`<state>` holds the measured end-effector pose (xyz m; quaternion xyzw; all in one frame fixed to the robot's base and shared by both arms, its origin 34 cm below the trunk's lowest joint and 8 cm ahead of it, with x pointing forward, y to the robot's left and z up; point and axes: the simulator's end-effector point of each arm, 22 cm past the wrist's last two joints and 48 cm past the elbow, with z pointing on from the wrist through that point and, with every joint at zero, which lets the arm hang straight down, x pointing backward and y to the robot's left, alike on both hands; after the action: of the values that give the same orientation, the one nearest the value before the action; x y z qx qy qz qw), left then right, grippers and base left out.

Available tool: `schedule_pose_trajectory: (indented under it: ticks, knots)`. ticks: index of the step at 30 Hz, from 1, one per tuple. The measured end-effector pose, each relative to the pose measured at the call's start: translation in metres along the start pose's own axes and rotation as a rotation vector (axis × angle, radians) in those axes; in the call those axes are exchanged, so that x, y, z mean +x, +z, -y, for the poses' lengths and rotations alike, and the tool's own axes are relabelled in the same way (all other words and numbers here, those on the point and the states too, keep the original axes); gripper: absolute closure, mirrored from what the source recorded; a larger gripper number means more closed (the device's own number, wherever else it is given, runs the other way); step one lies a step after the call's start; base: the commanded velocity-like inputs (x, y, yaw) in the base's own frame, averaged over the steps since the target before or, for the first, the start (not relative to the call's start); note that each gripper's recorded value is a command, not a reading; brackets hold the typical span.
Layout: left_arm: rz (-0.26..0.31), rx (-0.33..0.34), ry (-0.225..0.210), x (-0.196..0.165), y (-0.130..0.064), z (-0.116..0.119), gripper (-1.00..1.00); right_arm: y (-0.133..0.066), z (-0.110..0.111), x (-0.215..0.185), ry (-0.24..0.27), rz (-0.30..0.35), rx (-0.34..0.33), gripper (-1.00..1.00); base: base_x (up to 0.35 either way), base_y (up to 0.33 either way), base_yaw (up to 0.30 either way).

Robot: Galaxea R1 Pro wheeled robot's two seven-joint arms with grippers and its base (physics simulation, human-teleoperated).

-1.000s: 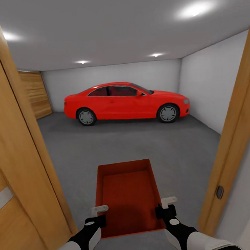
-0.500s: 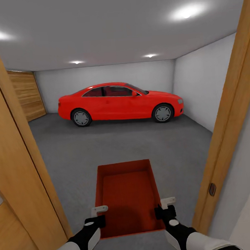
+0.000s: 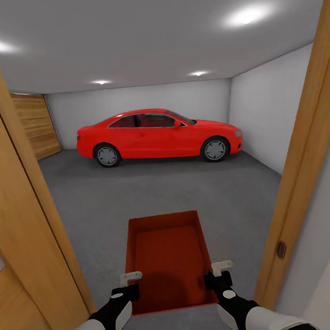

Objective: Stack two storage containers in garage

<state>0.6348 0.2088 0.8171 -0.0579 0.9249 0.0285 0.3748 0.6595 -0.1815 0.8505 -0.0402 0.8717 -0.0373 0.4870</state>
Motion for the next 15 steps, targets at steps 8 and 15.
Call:
schedule_pose_trajectory:
  ticks: [8, 15]
  knots:
    - [0.001, 0.001, 0.0, -0.0003, 0.0001, -0.0003, 1.0, -0.0001, -0.0004, -0.0001, 0.003, 0.0, 0.001, 1.0, 0.01, 0.038, 0.0]
    - [0.001, 0.001, 0.001, -0.0003, 0.0001, -0.0003, 1.0, -0.0001, -0.0004, -0.0001, 0.003, 0.0, 0.001, 1.0, 0.0, 0.002, 0.0]
